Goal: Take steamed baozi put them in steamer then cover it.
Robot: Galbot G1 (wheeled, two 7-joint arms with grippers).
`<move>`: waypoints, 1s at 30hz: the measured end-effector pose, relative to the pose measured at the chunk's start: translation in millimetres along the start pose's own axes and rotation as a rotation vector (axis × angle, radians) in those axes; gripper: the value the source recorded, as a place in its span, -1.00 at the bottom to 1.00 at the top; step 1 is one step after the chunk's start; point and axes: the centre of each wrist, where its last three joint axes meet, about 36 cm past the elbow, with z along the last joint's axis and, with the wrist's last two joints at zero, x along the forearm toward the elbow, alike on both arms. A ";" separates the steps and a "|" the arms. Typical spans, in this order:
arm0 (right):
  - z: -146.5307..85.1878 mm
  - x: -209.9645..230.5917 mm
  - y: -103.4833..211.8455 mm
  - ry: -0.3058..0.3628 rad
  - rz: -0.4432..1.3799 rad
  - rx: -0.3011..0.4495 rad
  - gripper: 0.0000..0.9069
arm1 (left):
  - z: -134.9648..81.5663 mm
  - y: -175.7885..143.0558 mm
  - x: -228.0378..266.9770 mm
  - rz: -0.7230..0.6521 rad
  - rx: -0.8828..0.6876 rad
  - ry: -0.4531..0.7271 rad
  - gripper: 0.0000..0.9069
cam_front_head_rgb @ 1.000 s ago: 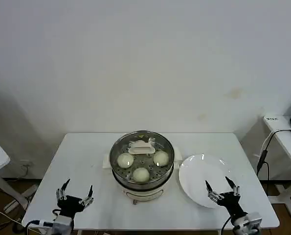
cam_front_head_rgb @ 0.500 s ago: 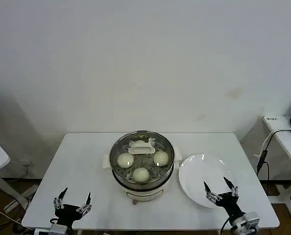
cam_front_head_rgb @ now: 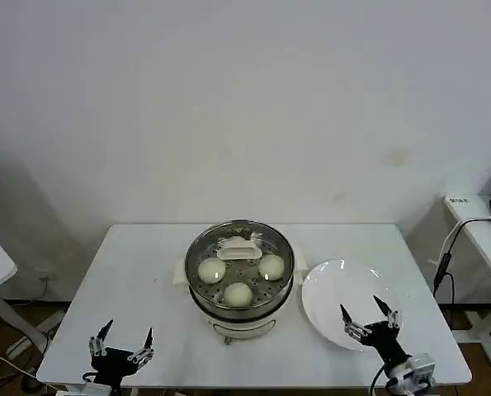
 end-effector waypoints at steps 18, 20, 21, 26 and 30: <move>-6.7 0.2 -2.8 0.017 -0.040 0.047 1.00 | -3.7 0.9 5.4 -0.006 0.002 -0.006 1.00; -7.9 -0.1 -3.4 0.018 -0.042 0.056 1.00 | -4.6 0.9 5.5 -0.006 0.001 -0.009 1.00; -7.8 0.0 -3.5 0.021 -0.044 0.059 1.00 | -4.9 0.9 5.5 -0.005 0.001 -0.010 1.00; -6.8 0.3 -3.2 0.029 -0.051 0.073 1.00 | -5.3 2.0 5.9 -0.001 -0.005 -0.012 1.00; -6.8 -0.5 -4.1 0.031 -0.058 0.086 1.00 | -5.4 3.3 5.7 -0.002 -0.008 -0.012 1.00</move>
